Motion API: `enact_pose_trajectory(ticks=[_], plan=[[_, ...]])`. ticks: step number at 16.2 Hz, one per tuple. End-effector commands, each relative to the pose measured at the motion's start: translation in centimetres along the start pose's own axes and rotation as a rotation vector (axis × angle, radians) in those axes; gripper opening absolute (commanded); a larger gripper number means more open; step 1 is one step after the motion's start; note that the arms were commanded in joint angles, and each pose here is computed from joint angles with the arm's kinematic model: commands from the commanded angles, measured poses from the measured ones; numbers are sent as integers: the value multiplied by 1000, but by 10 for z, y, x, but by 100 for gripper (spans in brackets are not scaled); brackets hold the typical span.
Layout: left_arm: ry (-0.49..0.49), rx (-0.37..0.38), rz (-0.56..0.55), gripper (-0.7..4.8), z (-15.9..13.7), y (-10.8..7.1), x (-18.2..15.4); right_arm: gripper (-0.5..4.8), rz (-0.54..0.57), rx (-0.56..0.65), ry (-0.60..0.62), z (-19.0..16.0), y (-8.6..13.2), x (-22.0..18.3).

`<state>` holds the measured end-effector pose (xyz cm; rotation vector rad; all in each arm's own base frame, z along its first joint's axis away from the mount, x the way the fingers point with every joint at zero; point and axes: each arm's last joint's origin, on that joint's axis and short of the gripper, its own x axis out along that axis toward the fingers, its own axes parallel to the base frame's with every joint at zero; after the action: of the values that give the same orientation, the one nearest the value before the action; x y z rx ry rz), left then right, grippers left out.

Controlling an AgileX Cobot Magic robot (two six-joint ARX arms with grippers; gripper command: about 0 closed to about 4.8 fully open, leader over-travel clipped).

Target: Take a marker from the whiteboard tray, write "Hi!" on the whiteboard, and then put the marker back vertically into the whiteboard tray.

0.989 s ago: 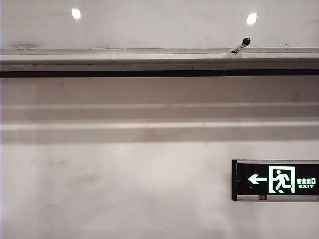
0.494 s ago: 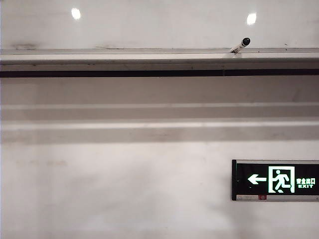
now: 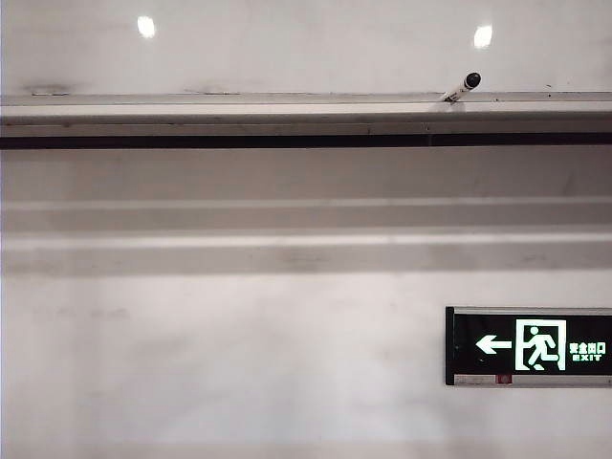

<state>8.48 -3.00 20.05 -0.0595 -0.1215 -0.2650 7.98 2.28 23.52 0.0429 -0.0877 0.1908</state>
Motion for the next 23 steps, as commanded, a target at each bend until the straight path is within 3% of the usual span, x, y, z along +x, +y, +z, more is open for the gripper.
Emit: enact_pose_trajectory(ticks=[1,6,9,14,23], plan=[[25,18,81,-6,-6,13,1,86,1,6,-15,3,0,0],[123,84,194,-6,-34,24,2,86,1,6,-15,3,0,0],[146,153,243,-6,-36,27,1,86,1,6,-15,3,0,0],[133,158,294,13,-34,31,1,86,1,6,-15,3,0,0],[137,158,290,22,-34,31,1,86,1,6,-15,3,0,0]])
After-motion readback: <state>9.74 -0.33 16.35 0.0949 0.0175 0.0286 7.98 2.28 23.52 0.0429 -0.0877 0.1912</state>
